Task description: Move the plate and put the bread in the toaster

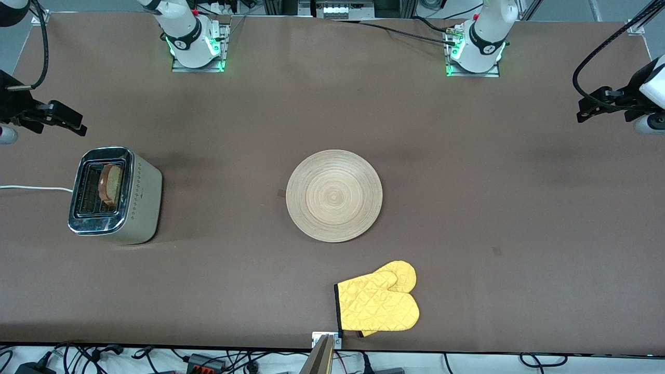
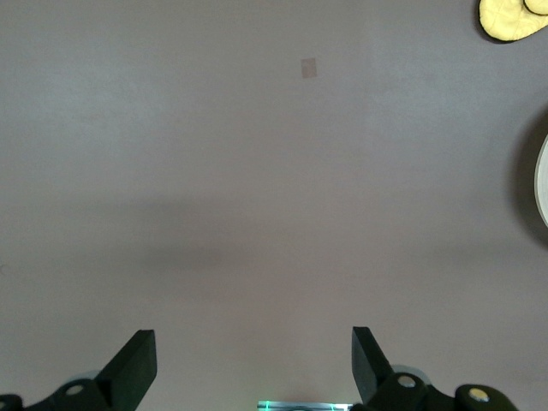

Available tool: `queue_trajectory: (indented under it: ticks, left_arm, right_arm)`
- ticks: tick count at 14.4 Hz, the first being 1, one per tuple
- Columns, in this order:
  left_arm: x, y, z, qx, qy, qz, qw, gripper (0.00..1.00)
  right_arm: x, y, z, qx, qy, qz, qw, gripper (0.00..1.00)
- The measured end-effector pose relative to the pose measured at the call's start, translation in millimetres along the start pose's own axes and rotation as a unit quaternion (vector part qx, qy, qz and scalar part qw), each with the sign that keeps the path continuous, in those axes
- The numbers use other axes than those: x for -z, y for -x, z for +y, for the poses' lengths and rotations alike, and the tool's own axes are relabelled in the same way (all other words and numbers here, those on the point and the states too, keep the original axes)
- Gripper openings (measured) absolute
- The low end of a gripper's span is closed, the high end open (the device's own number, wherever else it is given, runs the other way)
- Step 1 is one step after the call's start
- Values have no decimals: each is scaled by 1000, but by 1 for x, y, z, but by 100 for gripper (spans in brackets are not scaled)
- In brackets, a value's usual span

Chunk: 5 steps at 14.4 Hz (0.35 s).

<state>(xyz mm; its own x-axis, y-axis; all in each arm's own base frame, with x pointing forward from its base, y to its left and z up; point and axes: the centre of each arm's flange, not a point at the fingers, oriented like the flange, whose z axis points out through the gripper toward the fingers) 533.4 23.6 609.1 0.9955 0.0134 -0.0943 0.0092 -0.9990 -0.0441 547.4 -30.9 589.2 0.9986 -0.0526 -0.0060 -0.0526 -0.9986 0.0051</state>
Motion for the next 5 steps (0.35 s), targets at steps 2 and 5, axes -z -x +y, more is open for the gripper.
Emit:
queue_trajectory:
  ticks: [2,5]
  left_arm:
    - [0,0,0,0,0,0,1000,100]
    - [0,0,0,0,0,0,1000,100]
  right_arm:
    - [4,5,0,0,0,3,1000,100]
    - [3,9,0,0,0,1,1000,100]
